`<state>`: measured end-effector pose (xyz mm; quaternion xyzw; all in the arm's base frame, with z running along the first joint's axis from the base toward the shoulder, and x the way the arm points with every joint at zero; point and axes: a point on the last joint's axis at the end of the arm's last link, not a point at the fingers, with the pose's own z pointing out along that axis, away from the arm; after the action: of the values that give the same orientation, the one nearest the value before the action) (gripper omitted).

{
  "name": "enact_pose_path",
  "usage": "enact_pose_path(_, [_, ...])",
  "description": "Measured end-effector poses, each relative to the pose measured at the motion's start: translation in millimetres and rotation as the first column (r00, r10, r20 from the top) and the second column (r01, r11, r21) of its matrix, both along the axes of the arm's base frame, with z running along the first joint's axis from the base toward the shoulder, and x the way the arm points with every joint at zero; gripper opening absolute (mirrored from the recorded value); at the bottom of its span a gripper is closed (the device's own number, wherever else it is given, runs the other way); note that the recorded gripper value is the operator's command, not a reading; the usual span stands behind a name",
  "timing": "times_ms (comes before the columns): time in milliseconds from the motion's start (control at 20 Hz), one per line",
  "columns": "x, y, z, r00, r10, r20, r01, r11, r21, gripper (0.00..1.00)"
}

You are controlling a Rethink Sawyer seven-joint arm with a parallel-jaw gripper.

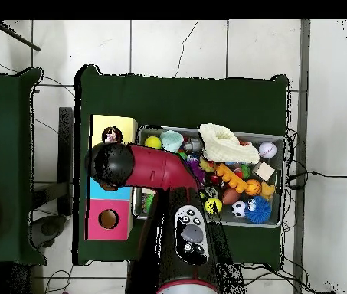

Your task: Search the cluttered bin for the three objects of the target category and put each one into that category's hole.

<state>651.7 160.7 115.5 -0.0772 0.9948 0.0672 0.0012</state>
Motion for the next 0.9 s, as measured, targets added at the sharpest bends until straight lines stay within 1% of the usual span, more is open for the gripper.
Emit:
enact_pose_path(150, [12.6,-1.6,-4.9,0.9997,-0.012,0.023,0.012,0.9998,-0.013,0.0])
enact_pose_path(250, [17.7,-3.7,-6.9,0.9993,-0.014,0.034,0.014,0.9997,-0.02,0.0])
enact_pose_path(350, [26.2,-10.8,-9.6,0.9984,-0.021,0.053,0.023,0.9991,-0.035,0.0])
enact_pose_path(550, [35.2,-18.3,-9.1,0.9973,-0.026,0.069,0.03,0.9982,-0.052,0.0])
enact_pose_path(900, [50.7,-21.6,-2.2,0.994,-0.027,0.106,0.036,0.996,-0.082,0.0])
